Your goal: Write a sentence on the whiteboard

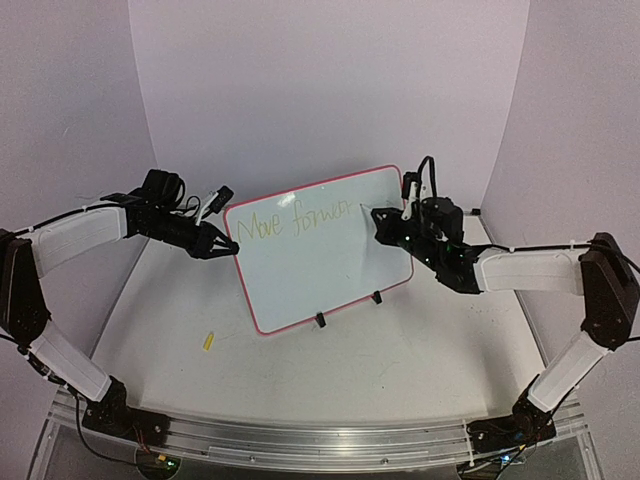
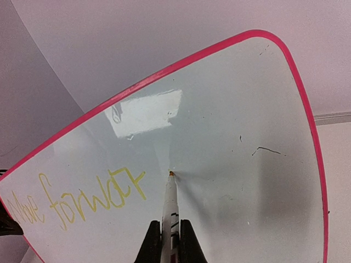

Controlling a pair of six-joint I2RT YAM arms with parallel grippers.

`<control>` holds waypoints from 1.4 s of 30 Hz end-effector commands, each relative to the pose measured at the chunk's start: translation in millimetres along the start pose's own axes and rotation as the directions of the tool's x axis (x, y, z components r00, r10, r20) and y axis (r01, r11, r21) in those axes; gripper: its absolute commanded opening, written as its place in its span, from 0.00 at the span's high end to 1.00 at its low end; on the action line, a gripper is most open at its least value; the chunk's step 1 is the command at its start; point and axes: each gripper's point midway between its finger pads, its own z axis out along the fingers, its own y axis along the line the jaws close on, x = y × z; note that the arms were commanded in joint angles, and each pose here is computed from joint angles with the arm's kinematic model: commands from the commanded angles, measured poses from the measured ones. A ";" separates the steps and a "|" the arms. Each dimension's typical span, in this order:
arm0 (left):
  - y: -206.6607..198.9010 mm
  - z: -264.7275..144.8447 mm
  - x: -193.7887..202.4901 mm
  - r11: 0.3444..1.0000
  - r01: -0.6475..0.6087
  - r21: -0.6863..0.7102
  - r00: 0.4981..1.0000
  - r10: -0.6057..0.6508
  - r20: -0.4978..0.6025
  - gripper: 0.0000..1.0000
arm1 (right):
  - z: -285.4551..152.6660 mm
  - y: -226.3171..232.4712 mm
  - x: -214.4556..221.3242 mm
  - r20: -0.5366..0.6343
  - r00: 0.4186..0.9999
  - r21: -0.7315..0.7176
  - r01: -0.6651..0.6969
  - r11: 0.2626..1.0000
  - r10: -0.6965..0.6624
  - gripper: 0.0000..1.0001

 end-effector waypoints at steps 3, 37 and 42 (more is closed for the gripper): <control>8.7 14.6 19.6 0.998 -0.023 -0.052 0.996 0.019 -0.083 1.00 | 7.0 12.2 -20.3 0.045 0.999 -0.038 0.018 0.999 -0.016 1.00; 8.2 16.8 21.3 0.999 -0.021 -0.049 0.996 0.016 -0.090 1.00 | 4.3 4.1 -23.7 0.062 0.997 0.008 0.036 0.999 -0.037 1.00; 8.0 16.4 20.8 0.999 -0.023 -0.050 0.996 0.018 -0.088 1.00 | 10.1 9.6 -33.7 0.085 0.995 0.003 0.045 0.999 -0.045 1.00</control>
